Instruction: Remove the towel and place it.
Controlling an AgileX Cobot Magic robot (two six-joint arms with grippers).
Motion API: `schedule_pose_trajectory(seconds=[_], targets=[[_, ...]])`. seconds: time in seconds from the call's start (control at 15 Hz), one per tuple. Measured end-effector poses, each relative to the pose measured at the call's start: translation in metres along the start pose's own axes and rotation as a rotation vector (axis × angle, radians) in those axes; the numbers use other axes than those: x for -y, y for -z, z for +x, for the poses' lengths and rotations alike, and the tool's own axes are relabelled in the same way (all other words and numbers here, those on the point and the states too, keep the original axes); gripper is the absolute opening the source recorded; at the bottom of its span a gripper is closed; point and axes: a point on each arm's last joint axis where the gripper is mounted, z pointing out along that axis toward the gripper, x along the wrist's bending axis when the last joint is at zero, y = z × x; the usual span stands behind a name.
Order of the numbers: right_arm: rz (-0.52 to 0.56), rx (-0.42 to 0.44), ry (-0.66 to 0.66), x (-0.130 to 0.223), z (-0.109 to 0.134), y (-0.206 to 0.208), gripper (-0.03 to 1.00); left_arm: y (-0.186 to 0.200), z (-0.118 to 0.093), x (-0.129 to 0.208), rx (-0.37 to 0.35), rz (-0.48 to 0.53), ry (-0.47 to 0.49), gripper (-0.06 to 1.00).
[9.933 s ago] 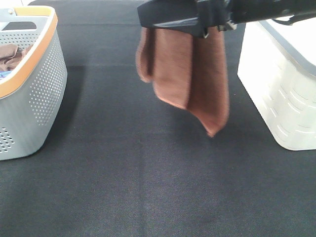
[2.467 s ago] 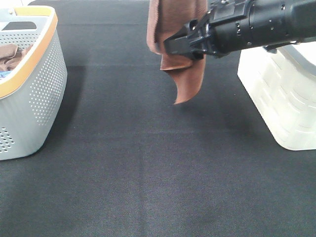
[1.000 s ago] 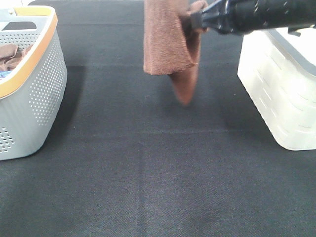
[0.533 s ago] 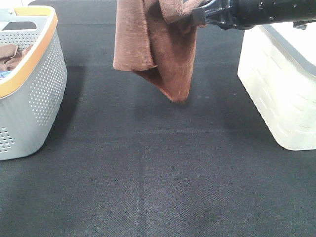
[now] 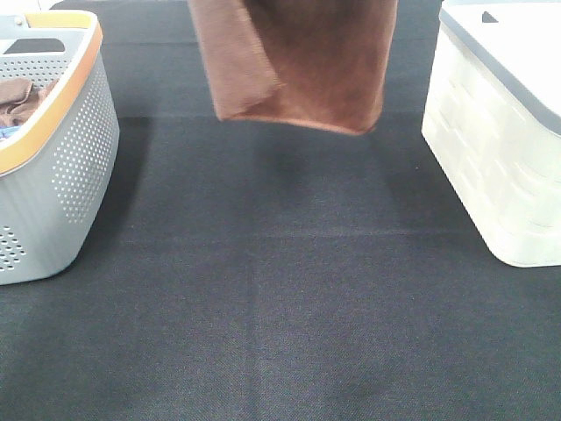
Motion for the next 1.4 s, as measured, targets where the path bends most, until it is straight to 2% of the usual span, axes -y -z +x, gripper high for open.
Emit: schedule_pose_trajectory(seconds=[0.27,0.47,0.6,0.67,0.8,1.0,1.07,1.13,1.2,1.27,1.4], targets=[[-0.007,0.116,0.044,-0.008,-0.003,-0.059,0.0,-0.071,0.002,0.022,-0.179,-0.01,-0.096,0.0],[0.03,0.135,0.161,0.009,0.007,-0.114,0.0,-0.137,0.03,0.055,-0.241,-0.02,-0.017,0.0],[0.075,0.135,0.232,0.03,0.015,-0.14,0.0,-0.171,0.045,0.083,-0.266,0.033,0.044,0.0],[0.105,0.123,0.258,0.043,0.019,-0.149,0.0,-0.185,0.044,0.097,-0.26,0.069,0.061,0.0],[0.171,0.109,0.231,0.065,0.025,-0.158,0.0,-0.199,0.035,0.117,-0.192,0.167,0.135,0.0],[0.322,0.091,0.179,0.097,0.029,-0.153,0.0,-0.197,0.022,0.137,-0.064,0.391,0.146,0.0],[0.382,0.1,0.234,0.109,0.028,-0.15,0.0,-0.194,0.018,0.143,-0.041,0.472,0.151,0.0],[0.382,0.1,0.234,0.109,0.028,-0.15,0.0,-0.194,0.018,0.143,-0.041,0.472,0.151,0.0],[0.459,0.112,0.295,0.125,0.027,-0.14,0.0,-0.191,0.012,0.147,-0.006,0.531,0.164,0.0],[0.492,0.106,0.307,0.133,0.026,-0.131,0.0,-0.191,0.009,0.148,0.018,0.536,0.177,0.0],[0.481,0.067,0.282,0.127,0.025,-0.108,0.0,-0.189,-0.006,0.146,0.067,0.538,0.163,0.0]])
